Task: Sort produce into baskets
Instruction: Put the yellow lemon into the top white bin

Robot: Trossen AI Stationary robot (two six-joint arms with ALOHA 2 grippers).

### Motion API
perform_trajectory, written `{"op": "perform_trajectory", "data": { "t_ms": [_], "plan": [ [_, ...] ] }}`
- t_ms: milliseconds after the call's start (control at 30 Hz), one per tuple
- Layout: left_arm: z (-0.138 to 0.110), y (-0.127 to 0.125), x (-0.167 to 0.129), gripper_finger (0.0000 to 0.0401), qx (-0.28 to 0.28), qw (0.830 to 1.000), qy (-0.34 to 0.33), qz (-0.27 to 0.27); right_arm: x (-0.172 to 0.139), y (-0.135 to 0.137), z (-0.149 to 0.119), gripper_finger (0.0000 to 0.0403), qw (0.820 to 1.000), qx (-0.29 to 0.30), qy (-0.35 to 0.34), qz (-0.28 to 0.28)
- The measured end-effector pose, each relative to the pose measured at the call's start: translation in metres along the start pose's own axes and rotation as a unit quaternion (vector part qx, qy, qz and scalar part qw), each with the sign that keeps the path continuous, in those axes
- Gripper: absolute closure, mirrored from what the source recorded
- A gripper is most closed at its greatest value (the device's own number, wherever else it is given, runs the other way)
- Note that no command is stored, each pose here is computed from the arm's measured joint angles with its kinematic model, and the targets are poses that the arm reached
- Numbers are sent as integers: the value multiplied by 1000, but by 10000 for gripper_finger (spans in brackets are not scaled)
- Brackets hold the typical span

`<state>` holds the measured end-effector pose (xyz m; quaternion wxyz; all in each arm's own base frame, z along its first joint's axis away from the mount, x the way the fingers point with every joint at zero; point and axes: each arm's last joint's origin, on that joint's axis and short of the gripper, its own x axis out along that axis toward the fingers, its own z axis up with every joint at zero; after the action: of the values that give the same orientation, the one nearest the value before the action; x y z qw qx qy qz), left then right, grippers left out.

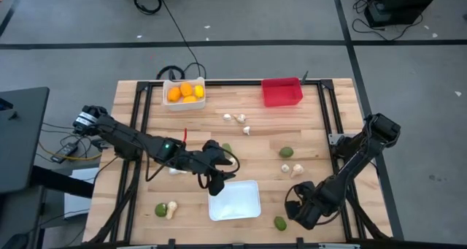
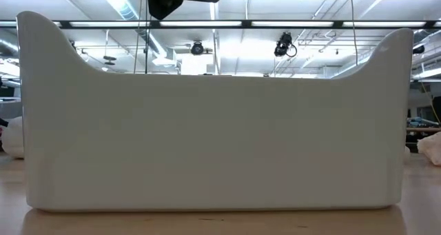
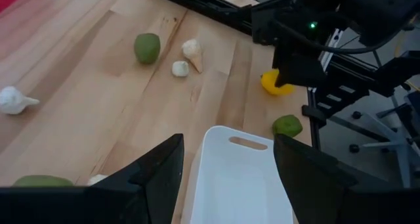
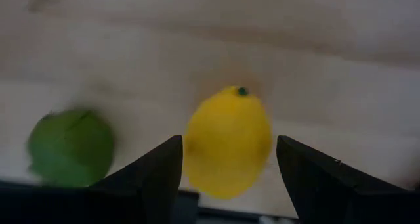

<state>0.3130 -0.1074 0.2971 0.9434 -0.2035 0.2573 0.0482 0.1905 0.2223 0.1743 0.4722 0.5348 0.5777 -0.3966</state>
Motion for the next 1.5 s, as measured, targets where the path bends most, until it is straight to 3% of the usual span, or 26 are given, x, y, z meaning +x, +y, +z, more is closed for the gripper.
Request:
{"op": "perform_trajectory", "data": {
  "t_ms": [100,367,633,967,1100,1267,1500],
  "plan": [
    [0,1,0,160,0,1000,2,-1,2,3,-3,147,1000,-6,19,22],
    [1,1,0,160,11,1000,1,-2,6,-3,0,150,1000,-8,5,9],
    [1,1,0,160,-4,1000,1,-3,16,-5,6,184,1000,-10,15,22],
    [1,1,0,160,12,1000,-1,-2,13,10,9,207,994,-18,-20,106],
    [1,2,0,160,10,1000,-9,11,3,16,14,208,990,-50,-34,130],
    [4,4,1,160,-13,1000,-14,14,-26,21,24,208,974,-69,-70,203],
    [15,17,5,160,-52,998,-38,28,-78,25,51,209,926,-83,-175,323]
  ]
}}
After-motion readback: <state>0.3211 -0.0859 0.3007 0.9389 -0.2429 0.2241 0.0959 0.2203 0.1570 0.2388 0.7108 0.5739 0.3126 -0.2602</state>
